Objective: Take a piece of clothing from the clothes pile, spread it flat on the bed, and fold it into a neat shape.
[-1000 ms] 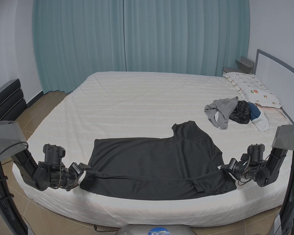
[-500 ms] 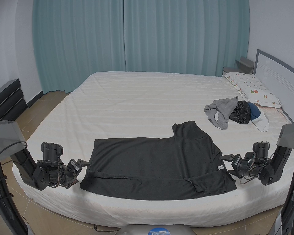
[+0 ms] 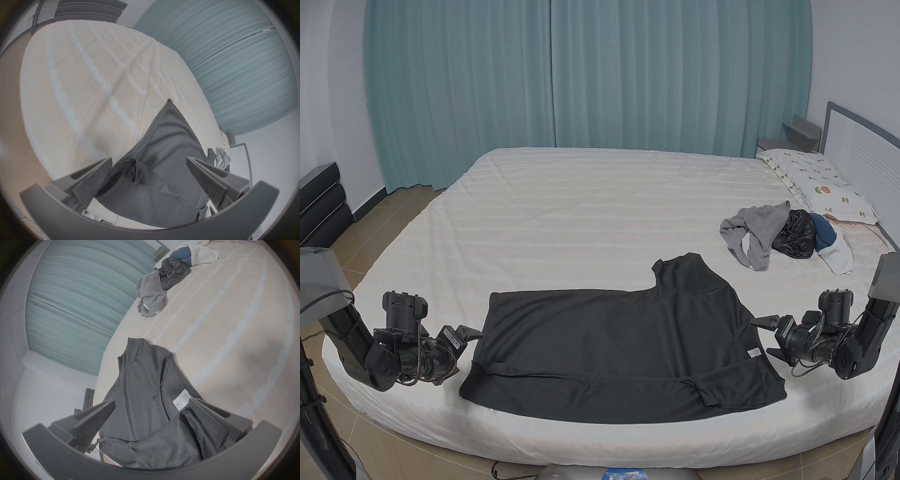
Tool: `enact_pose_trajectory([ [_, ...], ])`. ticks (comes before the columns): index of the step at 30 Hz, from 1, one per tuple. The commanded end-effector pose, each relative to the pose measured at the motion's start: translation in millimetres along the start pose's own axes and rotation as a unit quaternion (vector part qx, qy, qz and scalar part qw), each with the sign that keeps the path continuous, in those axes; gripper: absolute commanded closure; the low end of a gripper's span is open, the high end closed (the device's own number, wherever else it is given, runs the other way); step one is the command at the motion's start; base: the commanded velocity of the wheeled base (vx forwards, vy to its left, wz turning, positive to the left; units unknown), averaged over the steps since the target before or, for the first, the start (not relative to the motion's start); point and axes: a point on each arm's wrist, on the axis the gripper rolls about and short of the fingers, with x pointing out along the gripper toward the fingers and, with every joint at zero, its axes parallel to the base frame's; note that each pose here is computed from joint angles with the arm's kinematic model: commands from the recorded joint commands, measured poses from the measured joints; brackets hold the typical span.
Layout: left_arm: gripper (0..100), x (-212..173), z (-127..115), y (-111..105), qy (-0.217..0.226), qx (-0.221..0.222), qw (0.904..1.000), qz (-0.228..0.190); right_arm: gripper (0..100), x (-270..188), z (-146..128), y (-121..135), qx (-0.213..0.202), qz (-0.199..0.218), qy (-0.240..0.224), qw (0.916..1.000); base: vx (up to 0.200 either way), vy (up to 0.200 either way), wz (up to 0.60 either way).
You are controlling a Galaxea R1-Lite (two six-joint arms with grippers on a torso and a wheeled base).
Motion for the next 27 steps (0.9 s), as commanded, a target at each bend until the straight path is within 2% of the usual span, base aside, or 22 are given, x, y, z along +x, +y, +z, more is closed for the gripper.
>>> enact_pose_trajectory([
  [1,0,-7.3,-7.4,-2.2,0.006,0.009,0.9999,-0.004,0,-0.1,-1.2,0.1,-0.001,0.0,0.002,1.0,0.0,0.0,0.0],
  [7,0,-20.2,-25.1,-16.4,0.023,0.034,0.9987,-0.03,0,-1.3,-3.9,-0.6,0.0,-0.003,0.006,1.0,0.0,0.0,0.0],
  [10,0,-16.1,-40.5,-26.6,0.043,0.054,0.9969,-0.039,0,-0.4,-5.5,-0.6,-0.001,-0.003,0.009,1.0,0.0,0.0,0.0],
  [15,0,-3.9,-50.9,-34.1,0.056,0.065,0.9957,-0.035,0,1.2,-8.6,2.3,-0.004,-0.001,0.015,0.9999,0.0,0.0,0.0],
  [21,0,29.9,-45.0,-34.5,0.018,0.063,0.9978,0.004,0,1.5,-8.6,1.3,-0.003,-0.002,0.015,0.9999,0.0,0.0,0.0],
  [24,0,38.1,-43.6,-34.2,0.017,0.062,0.9978,0.013,0,1.8,-8.8,0.9,-0.004,-0.003,0.015,0.9999,0.0,0.0,0.0],
  [27,0,48.2,-32.1,-40.2,-0.001,0.055,0.9982,0.023,0,2.0,-8.9,0.7,-0.004,-0.003,0.015,0.9999,0.0,0.0,0.0],
])
